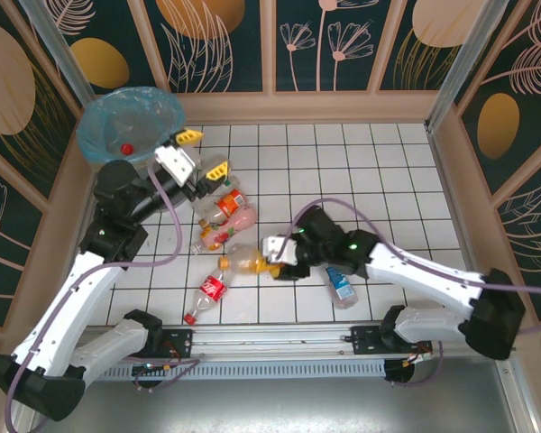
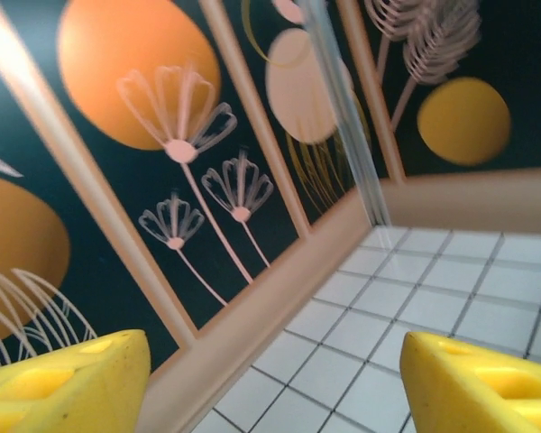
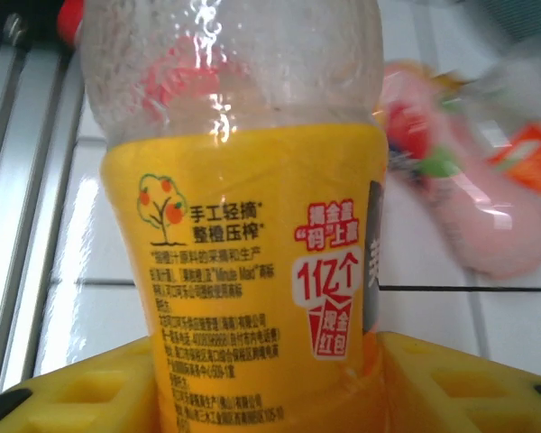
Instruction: Put the plastic bottles in the bin
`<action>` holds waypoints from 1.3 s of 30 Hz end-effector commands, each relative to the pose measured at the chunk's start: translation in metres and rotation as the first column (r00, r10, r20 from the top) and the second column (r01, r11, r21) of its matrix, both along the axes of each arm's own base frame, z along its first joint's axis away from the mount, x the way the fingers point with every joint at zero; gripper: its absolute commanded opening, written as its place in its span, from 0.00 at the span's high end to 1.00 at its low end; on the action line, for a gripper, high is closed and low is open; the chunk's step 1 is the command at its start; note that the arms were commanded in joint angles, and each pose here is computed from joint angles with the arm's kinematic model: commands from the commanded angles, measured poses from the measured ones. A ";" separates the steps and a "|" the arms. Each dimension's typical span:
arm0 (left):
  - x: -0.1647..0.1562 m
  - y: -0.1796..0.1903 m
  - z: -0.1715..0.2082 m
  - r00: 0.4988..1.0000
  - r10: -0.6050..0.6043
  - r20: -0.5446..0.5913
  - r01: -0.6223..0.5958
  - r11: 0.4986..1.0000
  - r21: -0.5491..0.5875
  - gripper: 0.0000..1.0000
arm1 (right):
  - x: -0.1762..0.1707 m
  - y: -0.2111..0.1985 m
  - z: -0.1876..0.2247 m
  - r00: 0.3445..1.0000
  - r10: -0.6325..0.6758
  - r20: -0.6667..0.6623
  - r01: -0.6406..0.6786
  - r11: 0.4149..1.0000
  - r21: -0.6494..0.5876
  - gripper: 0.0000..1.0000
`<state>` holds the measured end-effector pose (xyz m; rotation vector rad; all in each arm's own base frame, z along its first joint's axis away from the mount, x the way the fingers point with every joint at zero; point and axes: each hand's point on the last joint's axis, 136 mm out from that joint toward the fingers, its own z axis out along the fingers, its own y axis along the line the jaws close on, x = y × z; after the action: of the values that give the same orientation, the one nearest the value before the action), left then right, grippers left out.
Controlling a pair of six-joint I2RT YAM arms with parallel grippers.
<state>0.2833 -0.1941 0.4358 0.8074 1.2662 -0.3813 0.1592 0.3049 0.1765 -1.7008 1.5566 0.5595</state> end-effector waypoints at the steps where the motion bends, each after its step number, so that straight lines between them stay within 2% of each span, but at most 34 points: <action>1: 0.016 0.014 0.034 0.989 0.084 -0.120 -0.107 0.975 -0.195 0.25 | 0.018 -0.001 0.054 0.995 -0.073 -0.067 0.089 0.959 0.271 0.48; 4: 0.025 0.020 0.057 0.977 0.104 -0.184 -0.155 0.944 -0.291 0.26 | 0.035 -0.010 0.082 0.989 -0.087 -0.123 0.129 0.909 0.397 0.50; 7: 0.020 0.006 0.076 0.976 -0.023 -0.216 -0.062 0.925 -0.375 0.27 | 0.045 -0.011 0.101 0.985 -0.049 -0.168 0.126 0.864 0.487 0.50; 11: 0.017 -0.014 0.095 0.936 -0.188 -0.296 0.034 0.889 -0.457 0.29 | 0.057 -0.013 0.130 0.976 0.016 -0.219 0.125 0.778 0.616 0.50; 14: 0.014 -0.029 0.101 0.899 -0.297 -0.321 0.116 0.870 -0.480 0.32 | 0.055 -0.015 0.151 0.980 0.070 -0.185 0.083 0.702 0.707 0.50; 16: 0.012 -0.037 0.099 0.881 -0.341 -0.328 0.157 0.865 -0.477 0.33 | 0.055 -0.014 0.160 0.981 0.090 -0.170 0.066 0.672 0.738 0.49; 19: 0.008 -0.051 0.086 0.836 -0.427 -0.344 0.247 0.853 -0.459 0.33 | 0.061 -0.010 0.165 0.981 0.093 -0.173 0.069 0.660 0.748 0.50; 21: 0.003 -0.063 0.074 0.779 -0.505 -0.371 0.321 0.830 -0.456 0.34 | 0.068 -0.011 0.169 0.983 0.064 -0.170 0.089 0.645 0.759 0.51; 23: 0.004 -0.069 0.066 0.743 -0.536 -0.400 0.345 0.820 -0.456 0.36 | 0.070 -0.012 0.173 0.986 0.049 -0.162 0.096 0.628 0.772 0.51; 35: -0.010 -0.080 0.032 0.657 -0.605 -0.449 0.439 0.792 -0.425 0.36 | 0.066 -0.003 0.179 0.979 0.084 -0.186 0.095 0.621 0.778 0.49; 39: -0.017 -0.078 0.031 0.659 -0.618 -0.429 0.459 0.782 -0.421 0.35 | 0.066 0.004 0.177 0.976 0.096 -0.197 0.093 0.632 0.769 0.49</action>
<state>0.2861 -0.2729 0.4547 0.7788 1.5152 -1.3372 0.2274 0.3054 0.3309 -0.9711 1.2360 1.2570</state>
